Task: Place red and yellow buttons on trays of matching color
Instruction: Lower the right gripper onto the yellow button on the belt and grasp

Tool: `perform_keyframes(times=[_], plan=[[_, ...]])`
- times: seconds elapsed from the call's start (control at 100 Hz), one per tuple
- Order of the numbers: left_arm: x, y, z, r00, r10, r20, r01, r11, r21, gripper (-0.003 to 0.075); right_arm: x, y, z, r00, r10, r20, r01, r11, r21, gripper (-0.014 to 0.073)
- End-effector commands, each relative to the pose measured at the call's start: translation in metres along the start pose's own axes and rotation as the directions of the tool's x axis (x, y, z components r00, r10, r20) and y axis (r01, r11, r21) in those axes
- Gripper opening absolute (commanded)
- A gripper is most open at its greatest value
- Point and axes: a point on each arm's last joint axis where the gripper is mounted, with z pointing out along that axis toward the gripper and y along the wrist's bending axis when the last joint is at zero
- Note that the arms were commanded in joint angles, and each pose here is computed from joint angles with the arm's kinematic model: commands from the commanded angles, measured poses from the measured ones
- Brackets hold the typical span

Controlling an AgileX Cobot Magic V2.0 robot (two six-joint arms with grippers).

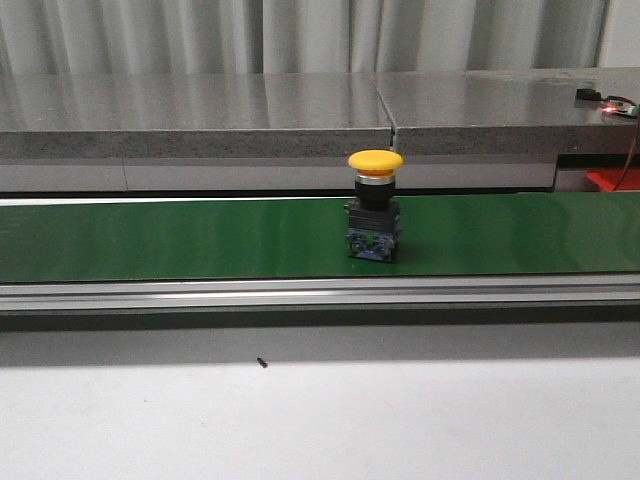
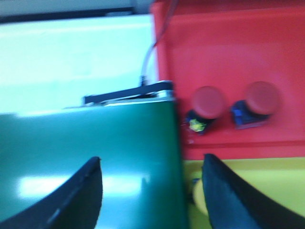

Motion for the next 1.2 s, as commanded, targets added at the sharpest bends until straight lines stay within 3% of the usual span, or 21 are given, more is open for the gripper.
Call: perform_keyframes(times=[0.0, 0.27, 0.49, 0.66, 0.87, 1.19], plan=[[-0.015, -0.002, -0.004, 0.995, -0.008, 0.100, 0.007, 1.000, 0.010, -0.0020, -0.010, 0.017, -0.019, 0.996, -0.062, 0.071, 0.064, 0.997, -0.033, 0.0465], [-0.015, -0.002, -0.004, 0.995, -0.008, 0.100, 0.007, 1.000, 0.010, -0.0020, 0.007, 0.074, -0.018, 0.958, -0.284, -0.035, 0.269, 0.937, -0.223, 0.0465], [-0.015, -0.002, -0.004, 0.995, -0.008, 0.100, 0.007, 1.000, 0.010, -0.0020, 0.019, 0.117, -0.018, 0.876, -0.483, 0.006, 0.456, 0.822, -0.342, 0.0465], [-0.015, -0.002, -0.004, 0.995, -0.008, 0.100, 0.007, 1.000, 0.010, -0.0020, 0.029, 0.140, -0.006, 0.820, -0.572, 0.012, 0.523, 0.742, -0.419, 0.0465], [-0.015, -0.002, -0.004, 0.995, -0.008, 0.100, 0.007, 1.000, 0.010, -0.0020, 0.035, 0.157, 0.009, 0.800, -0.599, 0.036, 0.534, 0.683, -0.498, 0.0465], [-0.015, -0.002, -0.004, 0.995, -0.008, 0.100, 0.007, 1.000, 0.010, -0.0020, 0.032, 0.168, 0.033, 0.842, -0.531, 0.094, 0.495, 0.692, -0.525, 0.0464]])
